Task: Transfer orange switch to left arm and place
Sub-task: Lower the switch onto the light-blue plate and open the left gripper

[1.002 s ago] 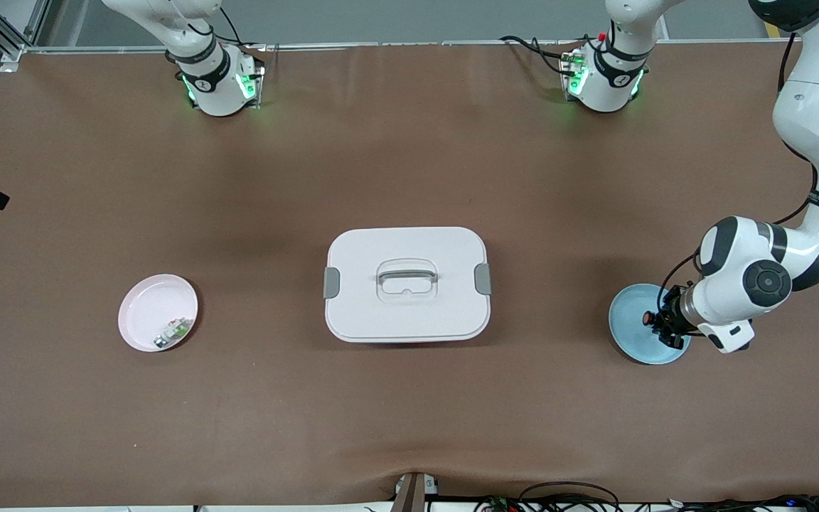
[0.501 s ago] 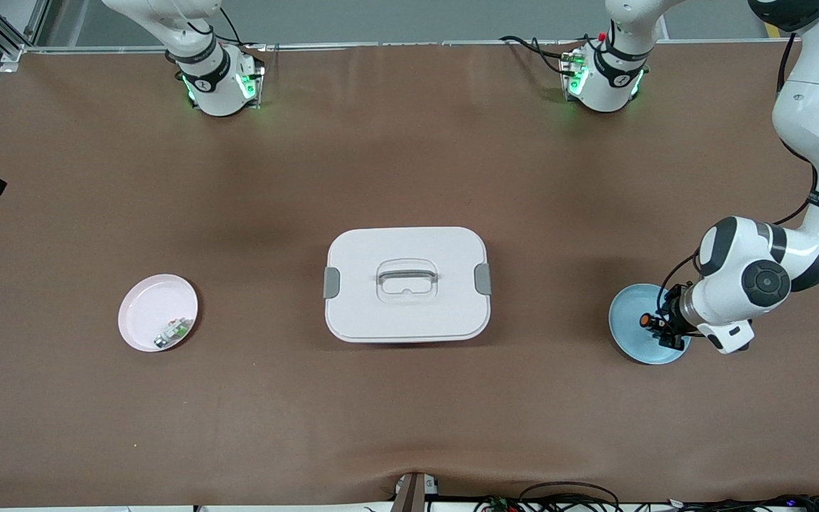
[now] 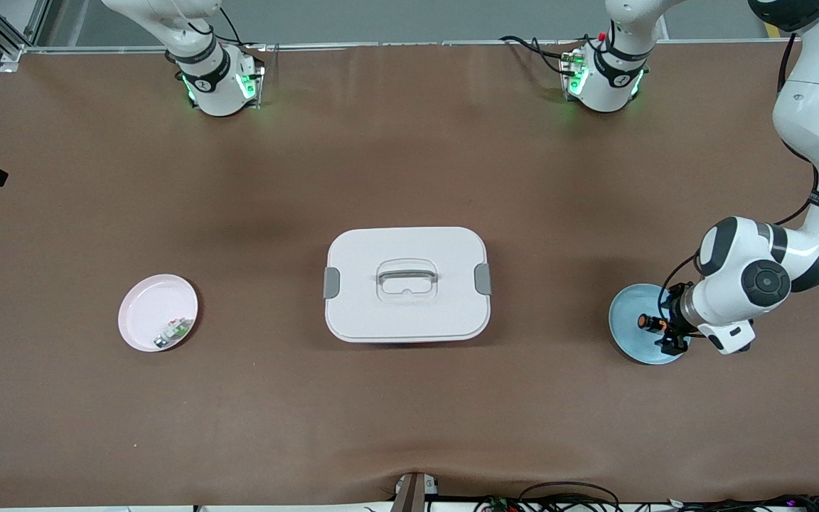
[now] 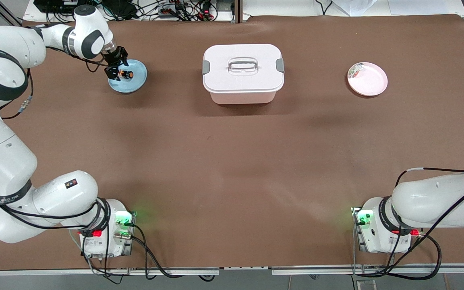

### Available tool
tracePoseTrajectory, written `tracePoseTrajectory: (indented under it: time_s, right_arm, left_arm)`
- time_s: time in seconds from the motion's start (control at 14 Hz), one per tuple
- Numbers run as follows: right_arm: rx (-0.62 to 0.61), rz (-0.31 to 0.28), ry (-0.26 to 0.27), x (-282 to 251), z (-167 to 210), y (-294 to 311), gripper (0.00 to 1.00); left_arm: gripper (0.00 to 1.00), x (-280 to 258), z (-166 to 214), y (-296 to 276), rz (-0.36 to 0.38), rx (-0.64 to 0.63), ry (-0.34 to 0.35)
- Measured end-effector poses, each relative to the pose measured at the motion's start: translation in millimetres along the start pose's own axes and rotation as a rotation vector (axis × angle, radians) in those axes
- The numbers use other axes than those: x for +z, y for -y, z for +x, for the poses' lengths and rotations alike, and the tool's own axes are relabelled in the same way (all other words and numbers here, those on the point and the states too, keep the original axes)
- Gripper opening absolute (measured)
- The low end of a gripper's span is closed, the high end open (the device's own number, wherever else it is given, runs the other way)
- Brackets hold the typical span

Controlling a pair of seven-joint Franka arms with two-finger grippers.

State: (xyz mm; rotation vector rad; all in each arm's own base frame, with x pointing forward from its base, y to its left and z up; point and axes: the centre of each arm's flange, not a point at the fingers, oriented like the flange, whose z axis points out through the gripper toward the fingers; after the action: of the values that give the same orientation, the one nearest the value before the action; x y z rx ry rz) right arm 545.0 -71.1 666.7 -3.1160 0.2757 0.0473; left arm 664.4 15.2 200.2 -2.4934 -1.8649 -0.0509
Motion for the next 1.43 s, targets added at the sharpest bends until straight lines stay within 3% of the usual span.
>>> tracePoseTrajectory:
  time_s: [0.57,1.0,1.43]
  right_arm:
    - [0.004,-0.002,0.013,4.1,2.8,-0.7,1.0]
    - [0.004,-0.001,0.029,6.0,1.7,-0.3,1.0]
    - [-0.005,0.039,0.037,6.2,0.5,5.1,1.0]
  left_arm:
    - [1.0,-15.6,-5.0,-14.2,-0.026,0.009,-0.013]
    - [1.0,-36.4,-12.8,-19.0,0.061,0.031,-0.045]
    - [1.0,-67.3,-13.5,-24.6,0.089,0.214,-0.064]
